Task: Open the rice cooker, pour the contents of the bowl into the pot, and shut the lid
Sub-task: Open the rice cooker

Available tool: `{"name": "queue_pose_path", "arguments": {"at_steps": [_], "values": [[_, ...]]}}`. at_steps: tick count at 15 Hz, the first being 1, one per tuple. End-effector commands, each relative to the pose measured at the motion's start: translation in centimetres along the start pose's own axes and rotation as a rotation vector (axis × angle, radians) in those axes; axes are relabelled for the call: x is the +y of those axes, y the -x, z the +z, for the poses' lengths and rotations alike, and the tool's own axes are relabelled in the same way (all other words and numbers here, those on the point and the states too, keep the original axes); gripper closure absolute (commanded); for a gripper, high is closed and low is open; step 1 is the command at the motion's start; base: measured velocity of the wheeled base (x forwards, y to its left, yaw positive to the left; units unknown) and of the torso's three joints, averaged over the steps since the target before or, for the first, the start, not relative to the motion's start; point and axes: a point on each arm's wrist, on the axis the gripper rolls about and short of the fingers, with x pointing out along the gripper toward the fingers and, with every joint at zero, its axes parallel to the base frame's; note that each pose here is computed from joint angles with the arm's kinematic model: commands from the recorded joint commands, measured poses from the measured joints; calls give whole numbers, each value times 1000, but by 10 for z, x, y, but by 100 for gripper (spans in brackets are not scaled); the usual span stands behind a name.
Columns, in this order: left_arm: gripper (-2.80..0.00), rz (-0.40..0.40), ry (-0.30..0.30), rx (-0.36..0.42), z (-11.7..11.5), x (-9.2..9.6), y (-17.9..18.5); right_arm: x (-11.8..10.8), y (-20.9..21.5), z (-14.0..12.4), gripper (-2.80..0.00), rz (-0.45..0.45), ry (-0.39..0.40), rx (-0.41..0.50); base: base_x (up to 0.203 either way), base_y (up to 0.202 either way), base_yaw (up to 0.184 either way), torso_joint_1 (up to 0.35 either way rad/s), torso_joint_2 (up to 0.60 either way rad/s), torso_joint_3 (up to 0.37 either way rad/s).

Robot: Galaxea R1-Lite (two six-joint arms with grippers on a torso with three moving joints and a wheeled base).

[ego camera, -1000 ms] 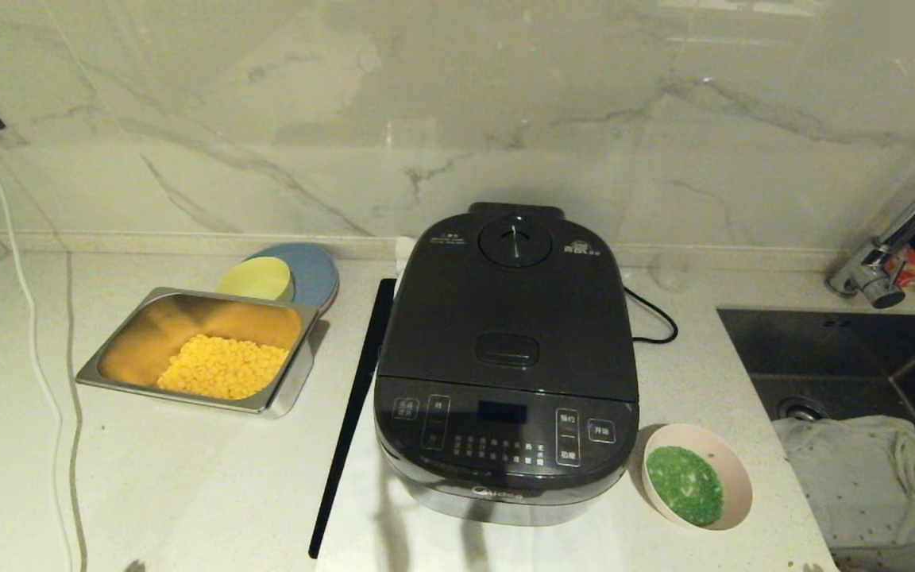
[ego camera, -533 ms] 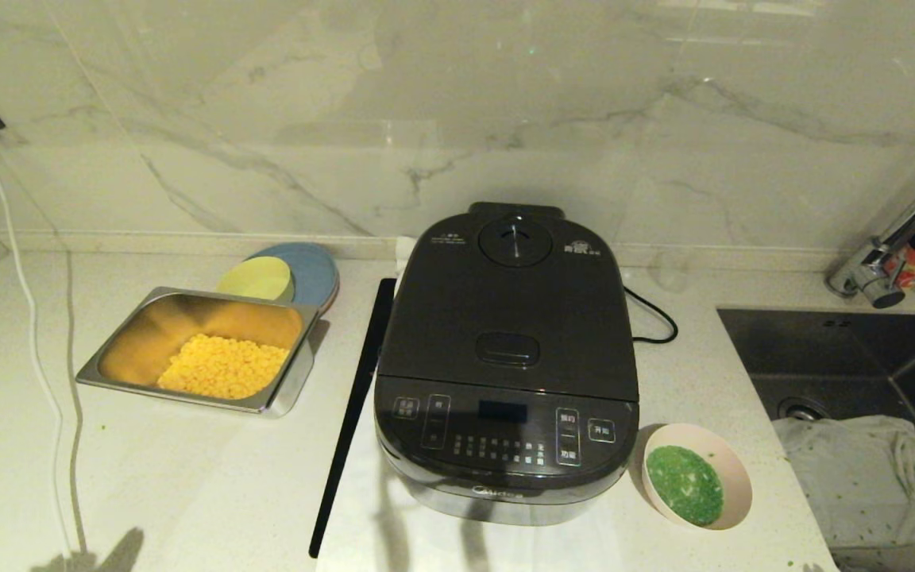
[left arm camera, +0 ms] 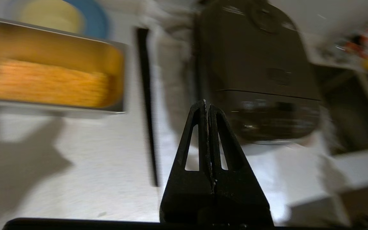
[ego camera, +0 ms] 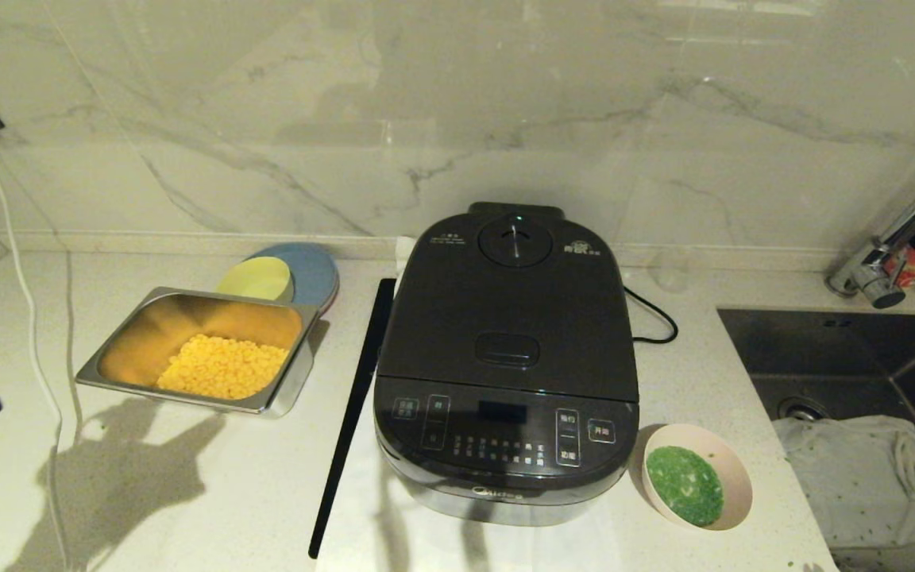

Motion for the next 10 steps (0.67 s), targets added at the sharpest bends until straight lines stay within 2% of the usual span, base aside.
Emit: {"name": "queue_pose_path", "arguments": {"at_steps": [1,3,6,8,10], "values": [[0,-68,76,164,16,14,-54,0,0,0,0,1,0,0,0,0,0,0,0,0],[0,-148,98,250,19,13,-83,0,0,0,0,1,0,0,0,0,0,0,0,0],[0,-270,101,325,24,-5,-113,0,0,0,0,1,0,0,0,0,0,0,0,0],[0,-278,85,368,17,-17,-129,0,0,0,0,1,0,0,0,0,0,0,0,0],[0,-246,65,375,9,-34,-150,0,0,0,0,1,0,0,0,0,0,0,0,0]]}}
